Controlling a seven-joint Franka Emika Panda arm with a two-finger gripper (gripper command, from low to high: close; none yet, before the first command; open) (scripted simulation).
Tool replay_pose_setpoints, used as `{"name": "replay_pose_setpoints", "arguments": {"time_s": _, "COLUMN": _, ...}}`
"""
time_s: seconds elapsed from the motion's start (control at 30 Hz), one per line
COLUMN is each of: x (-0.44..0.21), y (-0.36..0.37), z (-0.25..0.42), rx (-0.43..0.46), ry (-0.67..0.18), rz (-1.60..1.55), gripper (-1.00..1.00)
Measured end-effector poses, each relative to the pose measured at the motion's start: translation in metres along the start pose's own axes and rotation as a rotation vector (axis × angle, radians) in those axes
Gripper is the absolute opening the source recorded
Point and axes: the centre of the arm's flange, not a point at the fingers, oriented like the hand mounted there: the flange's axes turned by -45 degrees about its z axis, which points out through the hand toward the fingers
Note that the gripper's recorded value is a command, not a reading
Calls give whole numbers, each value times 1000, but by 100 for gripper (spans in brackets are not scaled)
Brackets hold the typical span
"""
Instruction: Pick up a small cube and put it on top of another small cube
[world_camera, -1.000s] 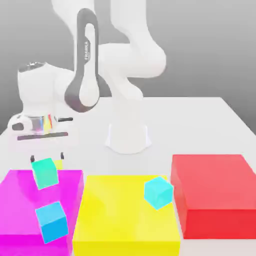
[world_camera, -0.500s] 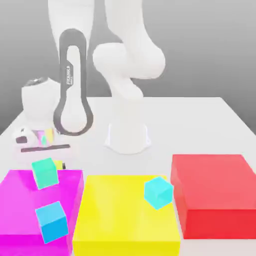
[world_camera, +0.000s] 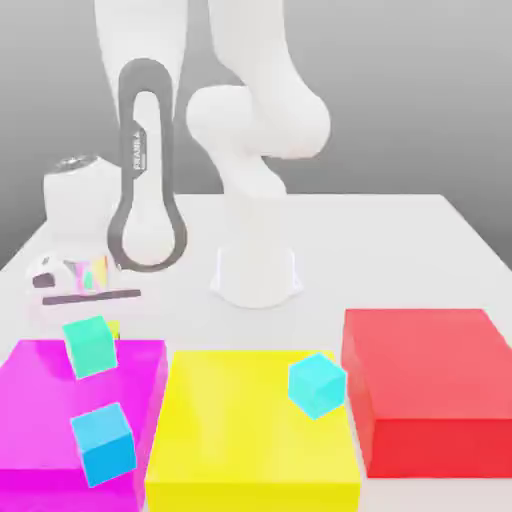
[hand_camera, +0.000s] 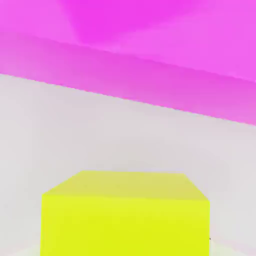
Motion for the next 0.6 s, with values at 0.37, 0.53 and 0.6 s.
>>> {"name": "replay_pose_setpoints", "arguments": {"time_s": 0.37, "x": -1, "y": 2, "z": -31, "rx": 4, "ry": -1, "rz": 9, "gripper": -100}}
{"name": "replay_pose_setpoints", "arguments": {"time_s": 0.53, "x": -2, "y": -6, "z": -41, "rx": 8, "ry": -8, "rz": 5, "gripper": -100}}
{"name": "replay_pose_setpoints", "arguments": {"time_s": 0.6, "x": -3, "y": -9, "z": -43, "rx": 8, "ry": -12, "rz": 5, "gripper": -100}}
